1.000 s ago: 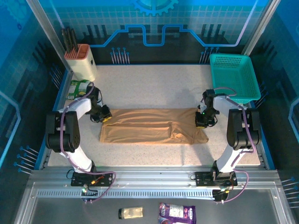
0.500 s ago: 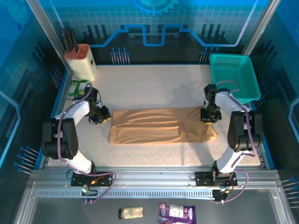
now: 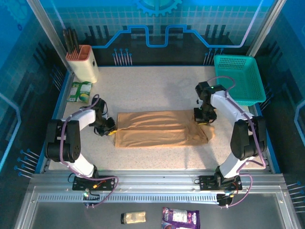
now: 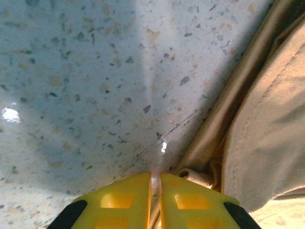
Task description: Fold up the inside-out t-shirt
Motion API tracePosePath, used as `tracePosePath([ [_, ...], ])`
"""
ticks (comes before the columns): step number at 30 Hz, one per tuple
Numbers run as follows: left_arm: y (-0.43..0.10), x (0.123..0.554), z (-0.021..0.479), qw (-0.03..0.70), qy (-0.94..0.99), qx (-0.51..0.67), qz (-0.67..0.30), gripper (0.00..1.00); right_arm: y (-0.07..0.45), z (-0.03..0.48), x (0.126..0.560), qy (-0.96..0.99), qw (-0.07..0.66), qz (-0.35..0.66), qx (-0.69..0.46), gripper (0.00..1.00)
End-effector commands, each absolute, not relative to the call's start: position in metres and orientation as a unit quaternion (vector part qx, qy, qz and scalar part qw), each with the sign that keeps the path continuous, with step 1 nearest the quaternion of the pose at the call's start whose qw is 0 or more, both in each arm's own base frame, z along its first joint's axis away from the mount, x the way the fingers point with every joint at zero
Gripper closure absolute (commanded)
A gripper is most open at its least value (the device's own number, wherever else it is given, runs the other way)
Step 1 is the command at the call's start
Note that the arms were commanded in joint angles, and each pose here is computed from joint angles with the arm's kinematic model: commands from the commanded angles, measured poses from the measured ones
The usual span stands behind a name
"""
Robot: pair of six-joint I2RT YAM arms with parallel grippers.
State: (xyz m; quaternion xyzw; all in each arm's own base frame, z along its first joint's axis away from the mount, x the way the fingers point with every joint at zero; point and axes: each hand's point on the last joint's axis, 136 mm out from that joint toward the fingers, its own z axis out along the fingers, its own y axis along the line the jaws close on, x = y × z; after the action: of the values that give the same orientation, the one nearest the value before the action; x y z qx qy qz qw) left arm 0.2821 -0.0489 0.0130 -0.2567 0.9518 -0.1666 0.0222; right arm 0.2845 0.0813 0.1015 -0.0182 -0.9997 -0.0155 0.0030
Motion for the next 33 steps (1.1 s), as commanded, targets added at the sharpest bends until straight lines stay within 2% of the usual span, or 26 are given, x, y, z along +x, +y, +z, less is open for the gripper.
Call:
tracePosePath([
  [1, -0.057, 0.278, 0.004, 0.008, 0.949, -0.258, -0.180, 0.87, 0.126, 0.119, 0.279, -0.997, 0.007, -0.074, -0.016, 1.00],
  [5, -0.059, 0.277, 0.001, 0.007, 0.948, -0.258, -0.184, 0.87, 0.153, 0.120, 0.281, -0.996, 0.008, -0.086, 0.005, 1.00],
  [9, -0.058, 0.276, 0.004, 0.011, 0.949, -0.258, -0.183, 0.87, 0.138, 0.108, 0.282, -0.999, 0.015, -0.048, 0.001, 1.00],
  [17, -0.057, 0.277, 0.011, 0.019, 0.949, -0.257, -0.180, 0.87, 0.083, 0.106, 0.284, -0.999, 0.011, -0.020, -0.037, 1.00],
  [25, -0.055, 0.284, 0.025, 0.026, 0.951, -0.253, -0.174, 0.87, -0.011, 0.106, 0.278, -0.992, 0.022, 0.078, -0.094, 1.00],
  [26, -0.055, 0.284, 0.027, 0.028, 0.952, -0.251, -0.174, 0.87, -0.014, 0.105, 0.279, -0.992, 0.025, 0.076, -0.097, 0.98],
  [28, -0.056, 0.286, 0.031, 0.030, 0.952, -0.250, -0.174, 0.86, -0.008, 0.102, 0.281, -0.993, 0.023, 0.049, -0.101, 0.86],
  [30, -0.058, 0.288, 0.037, 0.035, 0.953, -0.245, -0.173, 0.85, -0.003, 0.101, 0.285, -0.994, 0.014, 0.029, -0.108, 0.65],
  [33, -0.063, 0.291, 0.050, 0.046, 0.956, -0.234, -0.172, 0.84, -0.005, 0.102, 0.292, -0.992, -0.006, 0.023, -0.124, 0.58],
])
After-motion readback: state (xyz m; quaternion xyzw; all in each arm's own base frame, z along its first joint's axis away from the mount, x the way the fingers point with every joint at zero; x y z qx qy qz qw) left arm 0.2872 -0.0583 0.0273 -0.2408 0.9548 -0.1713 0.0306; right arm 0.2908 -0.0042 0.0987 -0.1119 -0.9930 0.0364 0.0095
